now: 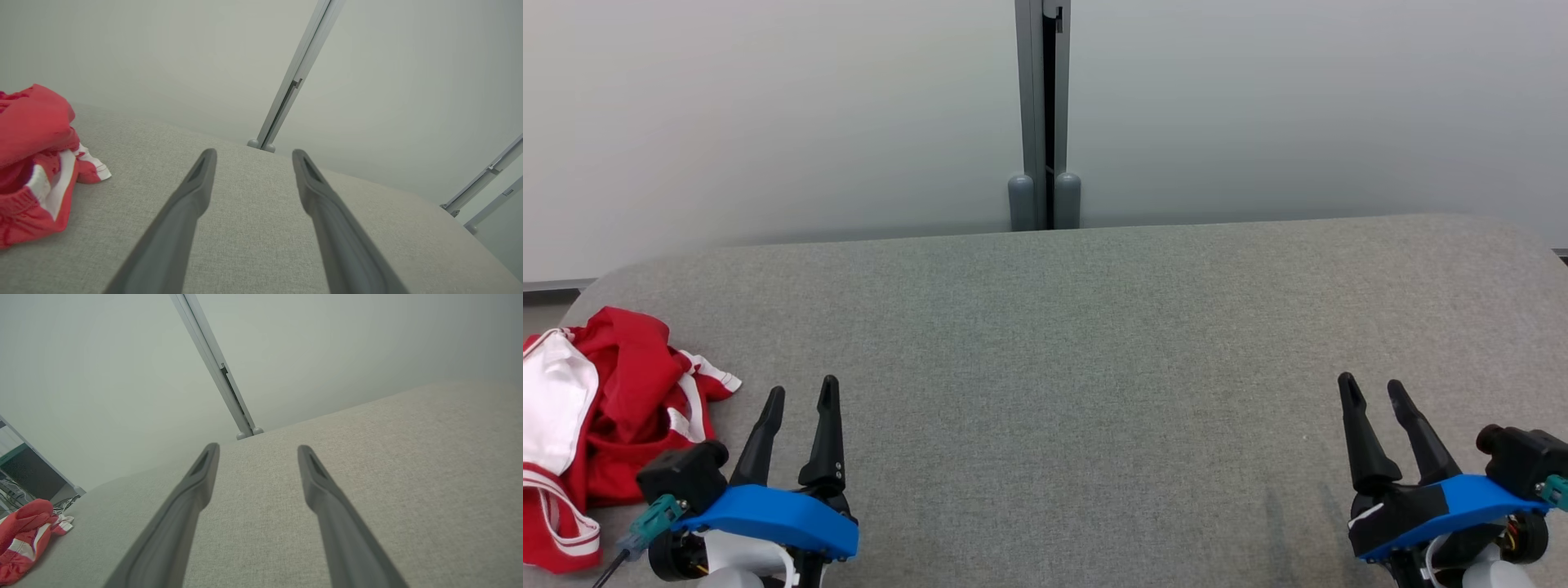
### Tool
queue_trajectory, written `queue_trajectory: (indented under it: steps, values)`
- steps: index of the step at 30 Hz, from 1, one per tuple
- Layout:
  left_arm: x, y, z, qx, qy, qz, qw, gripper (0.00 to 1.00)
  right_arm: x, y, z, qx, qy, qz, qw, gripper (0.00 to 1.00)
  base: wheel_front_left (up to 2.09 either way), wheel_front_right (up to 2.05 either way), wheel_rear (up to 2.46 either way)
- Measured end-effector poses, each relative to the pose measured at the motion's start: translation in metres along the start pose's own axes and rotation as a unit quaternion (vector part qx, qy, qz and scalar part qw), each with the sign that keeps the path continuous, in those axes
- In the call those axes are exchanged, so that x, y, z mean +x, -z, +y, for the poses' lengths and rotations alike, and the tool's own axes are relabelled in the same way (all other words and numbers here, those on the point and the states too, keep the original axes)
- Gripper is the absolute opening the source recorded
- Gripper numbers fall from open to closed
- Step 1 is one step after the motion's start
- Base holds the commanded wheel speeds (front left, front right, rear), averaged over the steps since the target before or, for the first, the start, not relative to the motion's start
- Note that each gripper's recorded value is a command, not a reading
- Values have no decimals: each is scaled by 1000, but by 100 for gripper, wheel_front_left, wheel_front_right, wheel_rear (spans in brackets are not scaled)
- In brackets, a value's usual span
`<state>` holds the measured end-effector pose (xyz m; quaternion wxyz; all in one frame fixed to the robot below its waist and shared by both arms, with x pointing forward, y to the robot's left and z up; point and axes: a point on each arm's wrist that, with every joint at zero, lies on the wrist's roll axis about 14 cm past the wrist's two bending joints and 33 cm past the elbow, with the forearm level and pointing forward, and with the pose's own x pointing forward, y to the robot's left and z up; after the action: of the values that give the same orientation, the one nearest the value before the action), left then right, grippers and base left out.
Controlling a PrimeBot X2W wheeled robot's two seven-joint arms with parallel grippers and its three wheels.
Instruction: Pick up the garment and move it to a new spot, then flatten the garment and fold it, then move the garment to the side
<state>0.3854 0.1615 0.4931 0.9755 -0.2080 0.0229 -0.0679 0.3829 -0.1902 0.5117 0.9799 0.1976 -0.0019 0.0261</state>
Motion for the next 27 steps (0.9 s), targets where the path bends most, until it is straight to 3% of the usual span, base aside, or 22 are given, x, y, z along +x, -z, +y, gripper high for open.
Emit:
queue_trajectory:
  steps: [27]
  values:
    - [-1,21,6,110,3,28,993,100,-2,7,2,-101,-3,10,995,100,0,0,0]
